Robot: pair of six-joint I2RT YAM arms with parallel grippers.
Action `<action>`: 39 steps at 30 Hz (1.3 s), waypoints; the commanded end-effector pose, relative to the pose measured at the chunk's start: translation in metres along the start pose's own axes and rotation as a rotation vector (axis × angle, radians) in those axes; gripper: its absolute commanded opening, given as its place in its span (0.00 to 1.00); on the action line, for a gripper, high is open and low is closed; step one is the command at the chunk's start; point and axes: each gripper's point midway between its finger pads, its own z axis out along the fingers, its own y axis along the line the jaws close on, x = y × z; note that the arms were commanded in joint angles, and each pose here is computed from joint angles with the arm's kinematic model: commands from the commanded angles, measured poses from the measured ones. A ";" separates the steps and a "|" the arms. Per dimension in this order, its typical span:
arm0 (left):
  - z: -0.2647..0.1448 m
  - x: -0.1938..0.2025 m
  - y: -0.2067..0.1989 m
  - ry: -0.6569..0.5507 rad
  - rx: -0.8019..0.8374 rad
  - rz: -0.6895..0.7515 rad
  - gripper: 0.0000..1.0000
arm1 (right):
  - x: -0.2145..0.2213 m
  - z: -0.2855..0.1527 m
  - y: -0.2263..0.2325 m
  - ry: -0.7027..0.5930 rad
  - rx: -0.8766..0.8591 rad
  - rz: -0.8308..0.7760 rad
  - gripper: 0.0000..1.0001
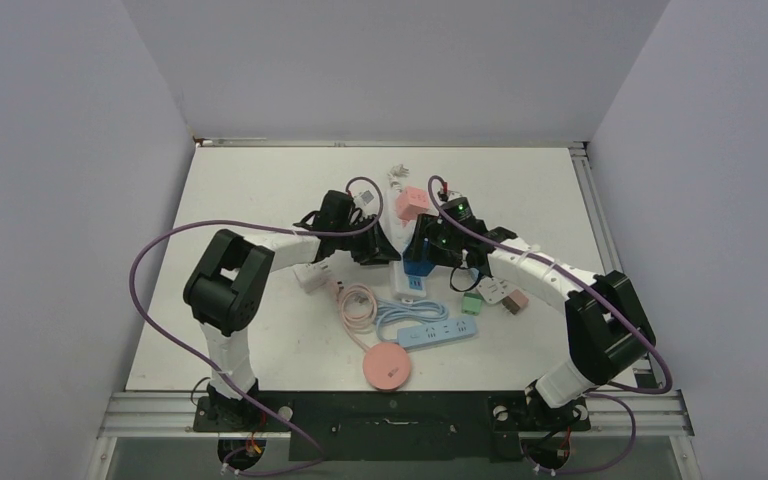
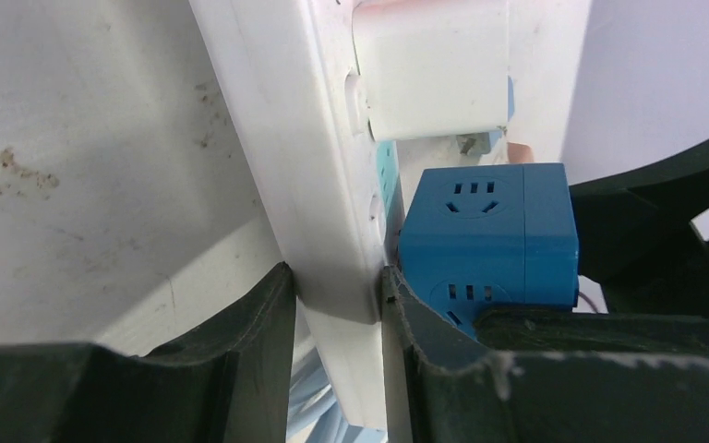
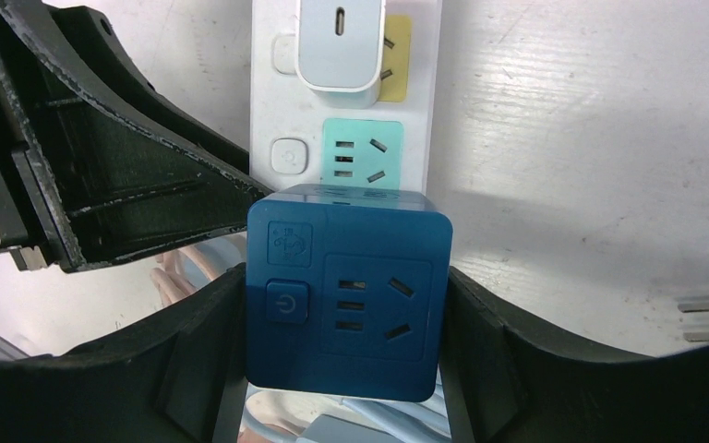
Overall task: Pull the plug off the socket
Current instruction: Remove the plug from the socket, then place the plug at the center of the board.
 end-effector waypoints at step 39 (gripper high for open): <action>-0.007 -0.005 0.005 0.014 -0.035 0.103 0.00 | -0.074 -0.023 -0.037 -0.187 0.081 -0.002 0.99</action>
